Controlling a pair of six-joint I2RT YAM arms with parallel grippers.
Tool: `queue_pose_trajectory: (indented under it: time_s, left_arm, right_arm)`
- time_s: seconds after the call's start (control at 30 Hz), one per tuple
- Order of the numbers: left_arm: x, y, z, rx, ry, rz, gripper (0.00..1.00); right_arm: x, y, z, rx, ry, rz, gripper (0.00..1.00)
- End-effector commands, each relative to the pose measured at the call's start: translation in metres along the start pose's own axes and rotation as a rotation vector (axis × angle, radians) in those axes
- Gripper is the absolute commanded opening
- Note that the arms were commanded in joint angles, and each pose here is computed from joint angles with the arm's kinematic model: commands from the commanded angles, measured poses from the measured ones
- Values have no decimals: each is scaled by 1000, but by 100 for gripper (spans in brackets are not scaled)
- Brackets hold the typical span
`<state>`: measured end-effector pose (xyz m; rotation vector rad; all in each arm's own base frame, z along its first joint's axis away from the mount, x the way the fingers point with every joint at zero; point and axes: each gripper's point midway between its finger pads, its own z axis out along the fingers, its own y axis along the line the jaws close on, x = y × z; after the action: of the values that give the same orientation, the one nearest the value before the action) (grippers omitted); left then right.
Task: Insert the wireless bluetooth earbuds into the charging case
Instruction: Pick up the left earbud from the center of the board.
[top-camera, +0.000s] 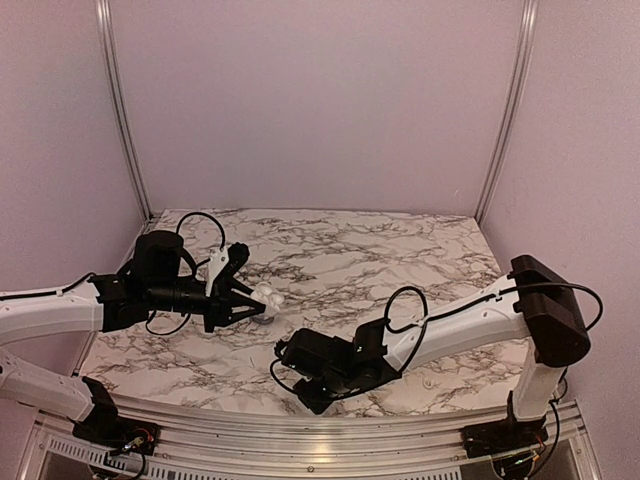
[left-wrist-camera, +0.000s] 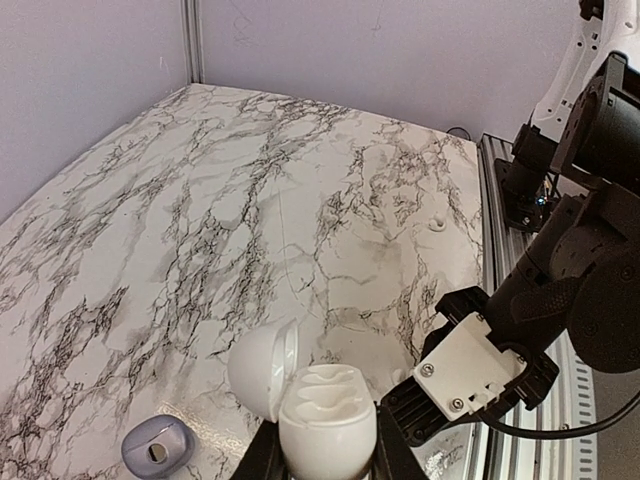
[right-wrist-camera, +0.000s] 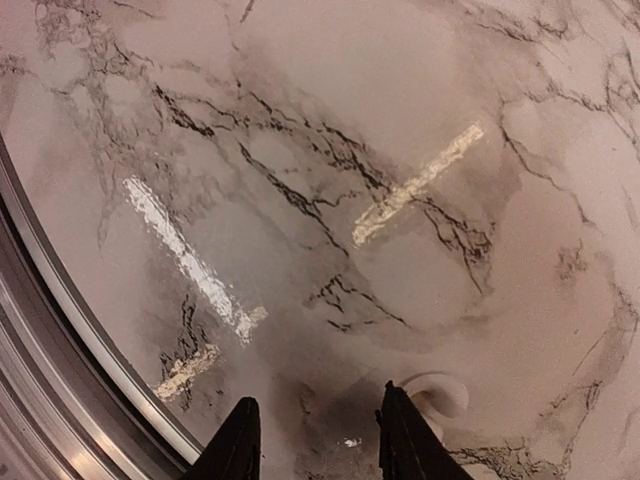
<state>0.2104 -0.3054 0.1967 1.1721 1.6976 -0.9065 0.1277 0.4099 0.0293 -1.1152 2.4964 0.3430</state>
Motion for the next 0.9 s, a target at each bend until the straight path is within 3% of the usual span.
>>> queue_pose_trajectory:
  time_s: [0.0, 0.57, 0.87]
  left_arm:
    - [-7, 2, -3, -9, -30, 7, 0]
    - [-6, 1, -2, 1, -29, 5, 0]
    - [-7, 0, -2, 3, -30, 7, 0]
  right_arm:
    - [-16, -7, -8, 42, -38, 34, 36]
    - [0, -28, -9, 128, -21, 56, 33]
    - [8, -39, -13, 175, -17, 78, 20]
